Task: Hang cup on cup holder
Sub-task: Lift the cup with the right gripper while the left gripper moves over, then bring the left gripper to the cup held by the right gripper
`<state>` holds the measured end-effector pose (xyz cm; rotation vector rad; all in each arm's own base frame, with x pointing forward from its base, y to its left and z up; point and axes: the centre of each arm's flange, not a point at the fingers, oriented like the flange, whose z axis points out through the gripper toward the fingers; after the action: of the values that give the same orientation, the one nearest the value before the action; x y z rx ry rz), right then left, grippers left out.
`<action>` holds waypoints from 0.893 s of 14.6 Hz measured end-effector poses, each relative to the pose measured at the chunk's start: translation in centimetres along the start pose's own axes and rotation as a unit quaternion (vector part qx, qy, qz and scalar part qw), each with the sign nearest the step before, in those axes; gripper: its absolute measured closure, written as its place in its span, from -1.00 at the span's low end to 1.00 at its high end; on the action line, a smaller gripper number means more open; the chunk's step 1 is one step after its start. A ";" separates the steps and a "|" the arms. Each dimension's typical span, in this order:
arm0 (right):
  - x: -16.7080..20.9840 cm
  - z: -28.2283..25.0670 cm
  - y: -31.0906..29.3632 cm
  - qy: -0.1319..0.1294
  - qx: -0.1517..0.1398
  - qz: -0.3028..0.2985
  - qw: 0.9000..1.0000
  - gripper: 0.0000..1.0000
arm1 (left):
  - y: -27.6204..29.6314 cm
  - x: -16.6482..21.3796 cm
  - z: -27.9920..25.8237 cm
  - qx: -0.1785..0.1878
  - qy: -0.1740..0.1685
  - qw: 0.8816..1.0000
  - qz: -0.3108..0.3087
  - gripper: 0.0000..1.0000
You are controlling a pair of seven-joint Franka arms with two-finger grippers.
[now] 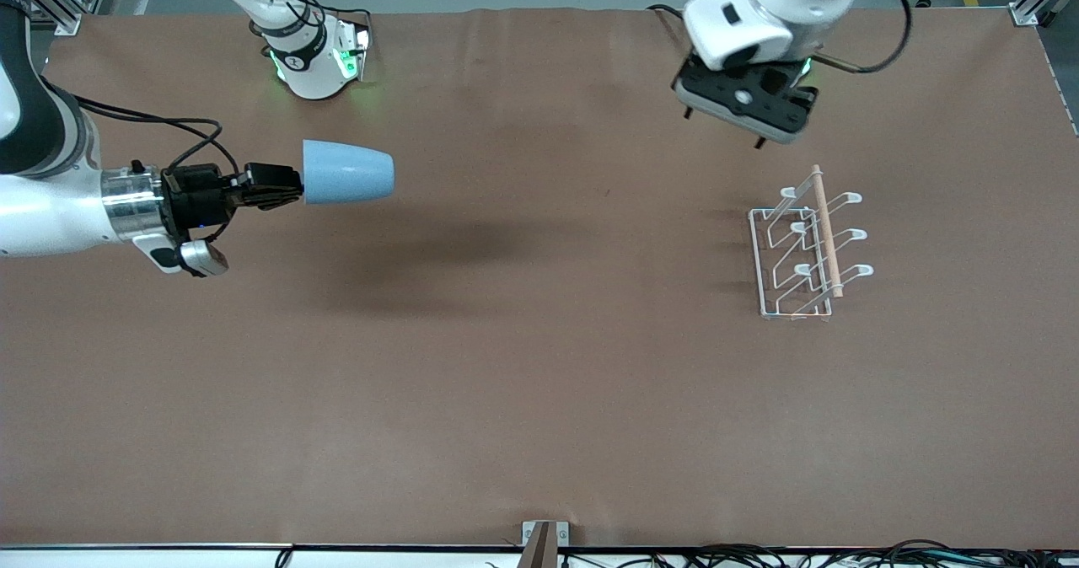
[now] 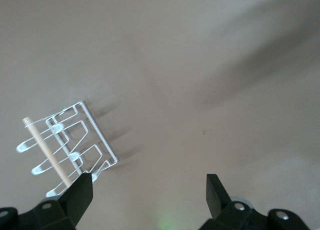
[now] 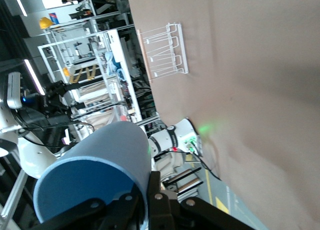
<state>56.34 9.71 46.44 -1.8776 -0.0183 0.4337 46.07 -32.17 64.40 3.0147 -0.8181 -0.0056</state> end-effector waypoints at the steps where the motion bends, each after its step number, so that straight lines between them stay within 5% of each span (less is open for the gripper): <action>1: 0.1 0.4 0.1 -0.001 0.005 0.001 1.000 0.90 | 1.4 0.0 -0.5 -0.002 0.010 1.000 0.014 -1.00; 6: 0.6 1.3 -0.1 0.009 0.003 0.000 1.000 0.90 | 8.3 1.2 -1.4 -0.033 0.083 0.991 0.099 -1.00; 13: 0.9 2.7 -0.4 0.012 -0.003 -0.002 1.000 0.90 | 16.4 3.9 -0.4 -0.097 0.188 0.957 0.196 -1.00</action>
<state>56.48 12.51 45.78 -1.8882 -0.0076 0.4085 41.15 -48.30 65.07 2.5023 -1.2584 0.4480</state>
